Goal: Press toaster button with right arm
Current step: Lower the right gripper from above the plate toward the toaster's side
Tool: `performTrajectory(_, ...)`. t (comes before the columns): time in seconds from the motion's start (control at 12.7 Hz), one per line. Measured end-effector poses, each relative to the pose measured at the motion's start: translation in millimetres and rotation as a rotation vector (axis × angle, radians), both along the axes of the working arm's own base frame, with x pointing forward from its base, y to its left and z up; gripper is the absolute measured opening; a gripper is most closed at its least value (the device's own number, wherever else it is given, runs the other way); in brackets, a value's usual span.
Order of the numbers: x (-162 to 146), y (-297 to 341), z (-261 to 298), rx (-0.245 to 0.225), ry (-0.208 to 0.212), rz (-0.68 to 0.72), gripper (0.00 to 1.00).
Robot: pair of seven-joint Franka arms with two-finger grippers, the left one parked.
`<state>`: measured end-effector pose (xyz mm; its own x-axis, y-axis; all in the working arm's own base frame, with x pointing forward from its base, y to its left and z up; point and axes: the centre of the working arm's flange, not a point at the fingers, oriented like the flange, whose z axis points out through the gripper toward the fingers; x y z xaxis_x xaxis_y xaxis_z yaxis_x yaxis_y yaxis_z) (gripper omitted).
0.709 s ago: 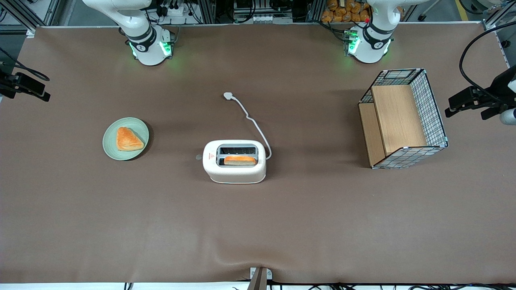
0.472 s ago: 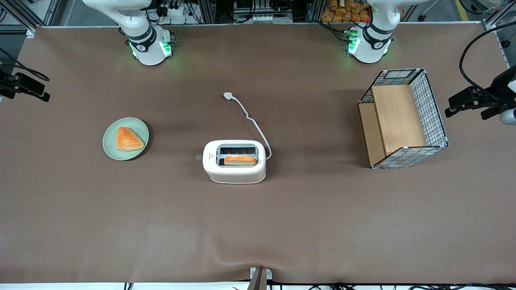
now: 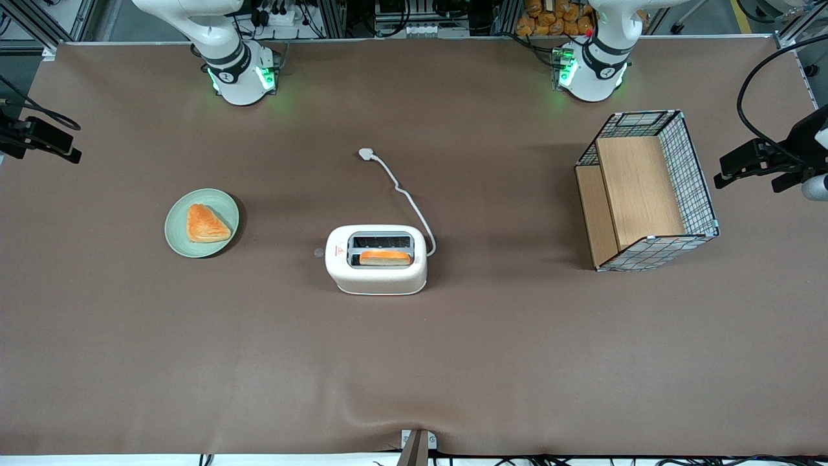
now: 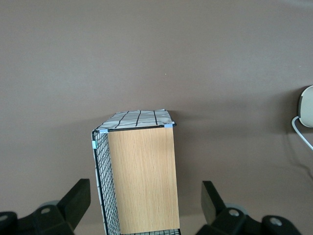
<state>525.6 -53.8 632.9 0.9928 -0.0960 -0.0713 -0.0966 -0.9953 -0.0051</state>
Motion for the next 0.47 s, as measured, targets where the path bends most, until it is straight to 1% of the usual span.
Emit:
performTrajectory(0.31, 7, 9, -14, 0.001, 0.03, 0.02, 1.0)
performTrajectory(0.47, 13, 28, -24, 0.008, 0.049, 0.052, 1.0)
